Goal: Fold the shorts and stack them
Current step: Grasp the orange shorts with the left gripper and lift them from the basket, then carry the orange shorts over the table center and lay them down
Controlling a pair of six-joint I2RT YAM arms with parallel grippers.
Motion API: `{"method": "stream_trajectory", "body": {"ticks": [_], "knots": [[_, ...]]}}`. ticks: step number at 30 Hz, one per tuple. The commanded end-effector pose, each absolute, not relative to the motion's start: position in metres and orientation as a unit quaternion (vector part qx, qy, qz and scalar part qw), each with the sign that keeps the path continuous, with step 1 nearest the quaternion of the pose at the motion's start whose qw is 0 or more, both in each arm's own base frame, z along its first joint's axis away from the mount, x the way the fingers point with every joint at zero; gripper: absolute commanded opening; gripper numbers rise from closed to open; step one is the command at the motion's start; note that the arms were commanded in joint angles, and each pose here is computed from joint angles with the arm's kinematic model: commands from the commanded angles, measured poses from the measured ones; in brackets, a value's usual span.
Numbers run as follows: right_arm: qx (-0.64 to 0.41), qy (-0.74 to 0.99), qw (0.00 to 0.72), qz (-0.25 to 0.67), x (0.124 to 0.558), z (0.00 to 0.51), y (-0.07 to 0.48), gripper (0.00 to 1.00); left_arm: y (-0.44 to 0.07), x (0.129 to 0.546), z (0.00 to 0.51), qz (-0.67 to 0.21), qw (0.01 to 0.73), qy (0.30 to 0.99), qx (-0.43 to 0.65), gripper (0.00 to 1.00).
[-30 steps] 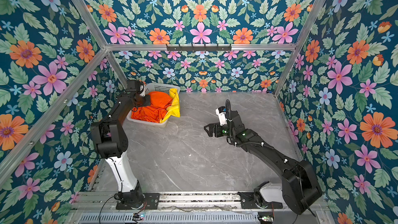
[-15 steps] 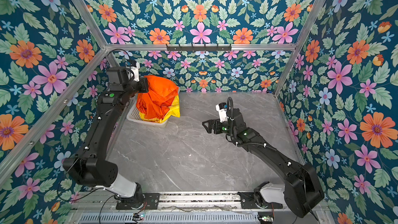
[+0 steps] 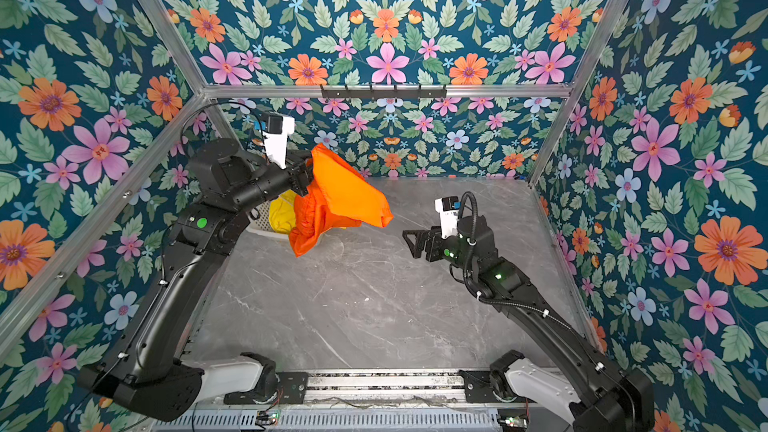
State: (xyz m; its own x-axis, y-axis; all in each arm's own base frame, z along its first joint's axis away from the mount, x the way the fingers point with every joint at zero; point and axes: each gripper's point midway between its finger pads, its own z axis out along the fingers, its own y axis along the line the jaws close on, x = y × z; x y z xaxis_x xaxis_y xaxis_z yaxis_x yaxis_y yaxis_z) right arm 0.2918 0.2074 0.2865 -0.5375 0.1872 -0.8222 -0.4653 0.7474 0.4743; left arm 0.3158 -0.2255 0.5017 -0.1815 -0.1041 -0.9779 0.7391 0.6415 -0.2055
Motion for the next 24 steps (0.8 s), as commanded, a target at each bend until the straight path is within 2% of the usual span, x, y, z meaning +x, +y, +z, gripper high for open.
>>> {"method": "stream_trajectory", "body": {"ticks": [1,8,13,17,19,24], "knots": [[-0.077,0.807,0.484,0.331,0.285,0.287,0.196,0.99,-0.257,0.292,0.516,-0.4,0.59,0.646,0.272,0.0],[-0.076,0.791,0.514,0.323,0.265,0.299,0.178,0.99,-0.334,0.242,0.538,-0.483,0.543,0.584,0.361,0.0],[-0.08,0.784,0.524,0.323,0.258,0.304,0.173,0.99,-0.359,0.242,0.553,-0.506,0.549,0.557,0.363,0.0],[-0.056,0.79,0.533,0.298,0.257,0.305,0.159,0.99,-0.377,0.264,0.54,-0.508,0.545,0.568,0.35,0.0],[-0.048,0.79,0.539,0.289,0.257,0.305,0.154,0.99,-0.385,0.285,0.52,-0.489,0.542,0.599,0.328,0.0],[-0.004,0.827,0.509,0.239,0.267,0.283,0.139,0.99,-0.385,0.367,0.412,-0.362,0.516,0.735,0.25,0.0]]}}
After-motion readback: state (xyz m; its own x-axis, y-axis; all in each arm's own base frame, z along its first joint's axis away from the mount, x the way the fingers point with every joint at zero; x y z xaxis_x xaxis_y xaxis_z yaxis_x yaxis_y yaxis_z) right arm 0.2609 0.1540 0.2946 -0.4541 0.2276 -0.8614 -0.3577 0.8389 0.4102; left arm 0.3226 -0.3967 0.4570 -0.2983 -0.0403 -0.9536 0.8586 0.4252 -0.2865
